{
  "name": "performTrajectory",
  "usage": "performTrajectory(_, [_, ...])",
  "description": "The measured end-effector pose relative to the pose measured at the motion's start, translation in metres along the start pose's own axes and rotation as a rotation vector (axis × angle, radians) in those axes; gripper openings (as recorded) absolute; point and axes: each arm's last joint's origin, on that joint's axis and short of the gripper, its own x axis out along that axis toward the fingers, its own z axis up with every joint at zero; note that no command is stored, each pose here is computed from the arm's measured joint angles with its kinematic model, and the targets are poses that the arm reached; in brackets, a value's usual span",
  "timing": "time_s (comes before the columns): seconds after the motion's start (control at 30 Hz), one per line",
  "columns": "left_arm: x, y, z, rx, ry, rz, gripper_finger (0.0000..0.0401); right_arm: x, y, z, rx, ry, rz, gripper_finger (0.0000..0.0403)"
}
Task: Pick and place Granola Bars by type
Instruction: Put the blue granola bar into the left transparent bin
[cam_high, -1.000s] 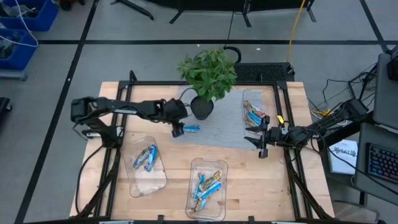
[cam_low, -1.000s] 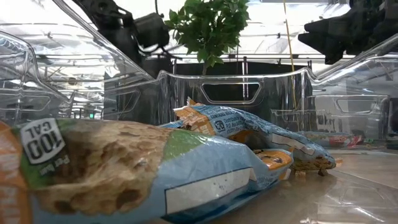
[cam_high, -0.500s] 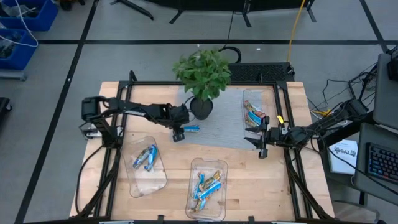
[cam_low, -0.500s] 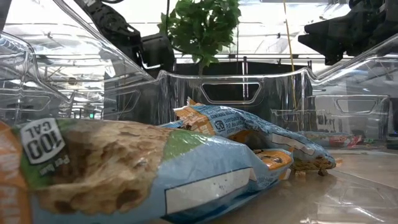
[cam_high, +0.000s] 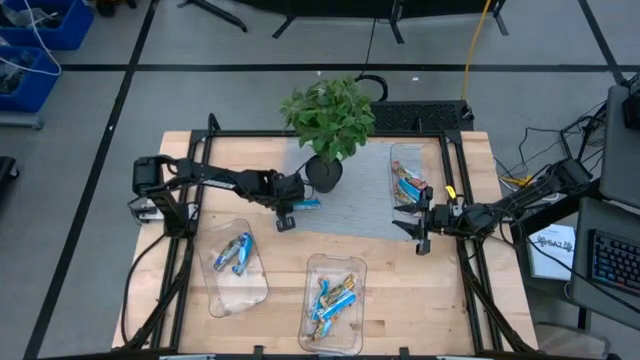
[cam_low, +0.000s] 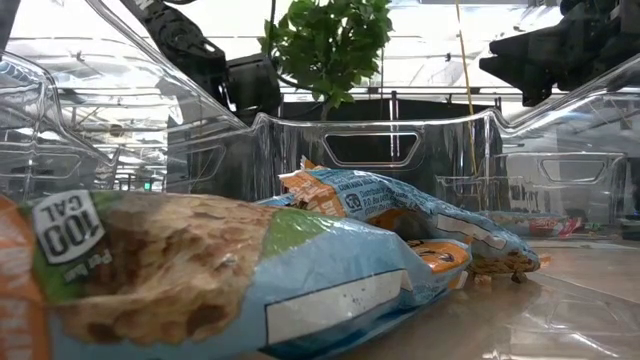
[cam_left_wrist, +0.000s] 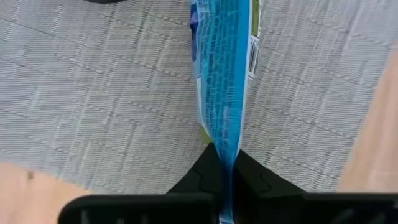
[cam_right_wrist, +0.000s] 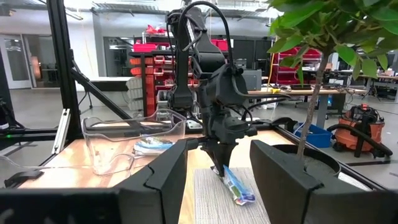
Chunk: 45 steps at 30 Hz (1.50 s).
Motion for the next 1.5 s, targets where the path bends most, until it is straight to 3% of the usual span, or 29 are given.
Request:
performTrajectory(0.17, [-0.011,-0.011,-0.001,0.036,-0.019,0.068,0.0008,0.0,0.0,0.0,0.0,0.0,0.0,0.0167])
performTrajectory(0.47, [-0.074,-0.031,-0.01,0.065,-0.226,0.111,0.0006,0.0,0.0,0.0,0.006,0.003,0.001,0.0167])
performTrajectory(0.83, [-0.108,-0.03,-0.106,-0.063,-0.723,-0.05,0.0006,0.0,0.0,-0.001,0.019,0.011,0.004,0.0167])
performTrajectory(1.03, [-0.12,-0.034,-0.139,-0.132,-0.877,-0.198,0.0006,0.0,0.0,-0.002,0.022,0.017,0.004,0.0167])
performTrajectory(1.2, [-0.14,-0.034,-0.153,-0.211,-0.843,-0.303,0.0006,0.0,0.0,-0.002,0.022,0.019,0.004,0.0167])
performTrajectory(1.5, [-0.171,-0.037,-0.17,-0.329,-0.603,-0.373,0.0006,0.0,0.0,-0.003,0.035,0.029,0.003,0.0167])
